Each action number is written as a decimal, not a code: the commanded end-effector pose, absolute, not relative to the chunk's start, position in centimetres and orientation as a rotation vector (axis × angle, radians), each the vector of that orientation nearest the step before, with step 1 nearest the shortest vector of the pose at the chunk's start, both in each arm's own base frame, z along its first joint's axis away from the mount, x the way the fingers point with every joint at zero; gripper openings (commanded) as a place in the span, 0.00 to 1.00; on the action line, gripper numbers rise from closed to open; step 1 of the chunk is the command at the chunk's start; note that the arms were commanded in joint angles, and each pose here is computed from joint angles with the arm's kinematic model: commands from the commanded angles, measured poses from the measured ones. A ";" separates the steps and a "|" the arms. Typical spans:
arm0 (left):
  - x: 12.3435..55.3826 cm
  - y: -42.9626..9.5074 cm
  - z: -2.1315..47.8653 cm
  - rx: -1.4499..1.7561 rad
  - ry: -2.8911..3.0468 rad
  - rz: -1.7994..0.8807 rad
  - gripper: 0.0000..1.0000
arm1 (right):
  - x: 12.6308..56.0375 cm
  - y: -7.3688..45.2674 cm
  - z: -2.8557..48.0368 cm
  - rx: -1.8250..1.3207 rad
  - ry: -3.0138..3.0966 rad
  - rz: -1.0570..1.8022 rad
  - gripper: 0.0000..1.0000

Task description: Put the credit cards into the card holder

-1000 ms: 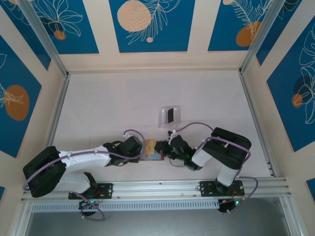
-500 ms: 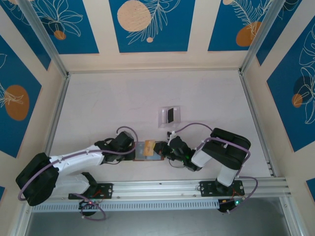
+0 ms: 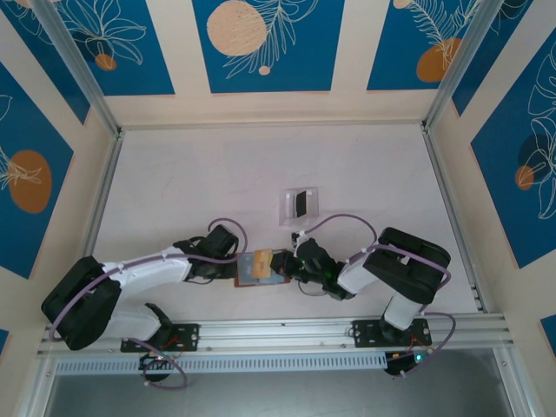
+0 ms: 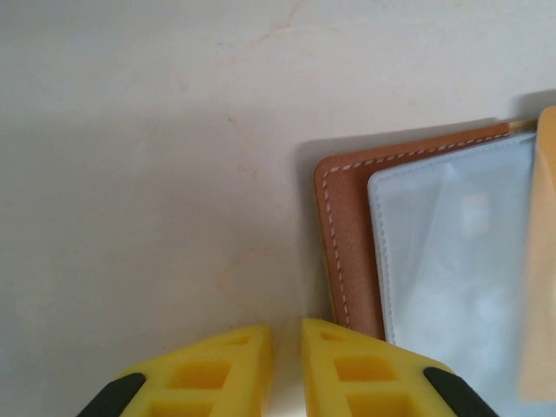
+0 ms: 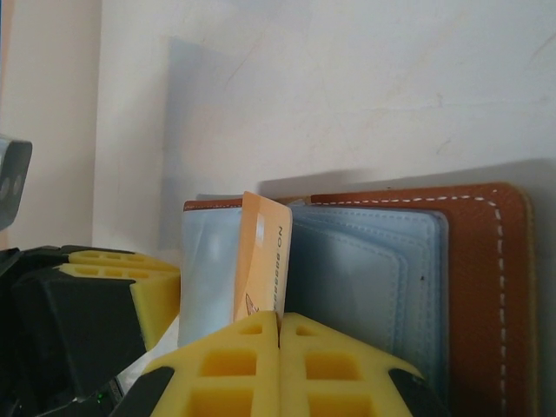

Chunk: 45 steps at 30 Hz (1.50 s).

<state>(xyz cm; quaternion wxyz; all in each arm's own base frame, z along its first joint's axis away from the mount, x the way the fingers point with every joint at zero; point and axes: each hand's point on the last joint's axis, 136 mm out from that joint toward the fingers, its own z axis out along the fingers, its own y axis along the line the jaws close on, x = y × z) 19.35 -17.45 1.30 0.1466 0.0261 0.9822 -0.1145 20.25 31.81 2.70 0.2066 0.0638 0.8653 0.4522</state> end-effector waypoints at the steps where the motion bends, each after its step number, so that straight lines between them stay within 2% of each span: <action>1: 18.9 -17.1 -0.7 0.082 2.867 -0.302 0.16 | 17.6 30.0 -1.5 0.106 2.619 1.108 0.00; 20: 18.2 -16.9 -3.0 0.090 2.907 -0.233 0.15 | 17.0 29.9 -0.7 -0.069 2.743 1.035 0.00; 45: 17.4 -18.7 -4.2 0.114 2.918 -0.243 0.14 | 16.4 35.8 -0.4 -0.197 2.706 1.112 0.00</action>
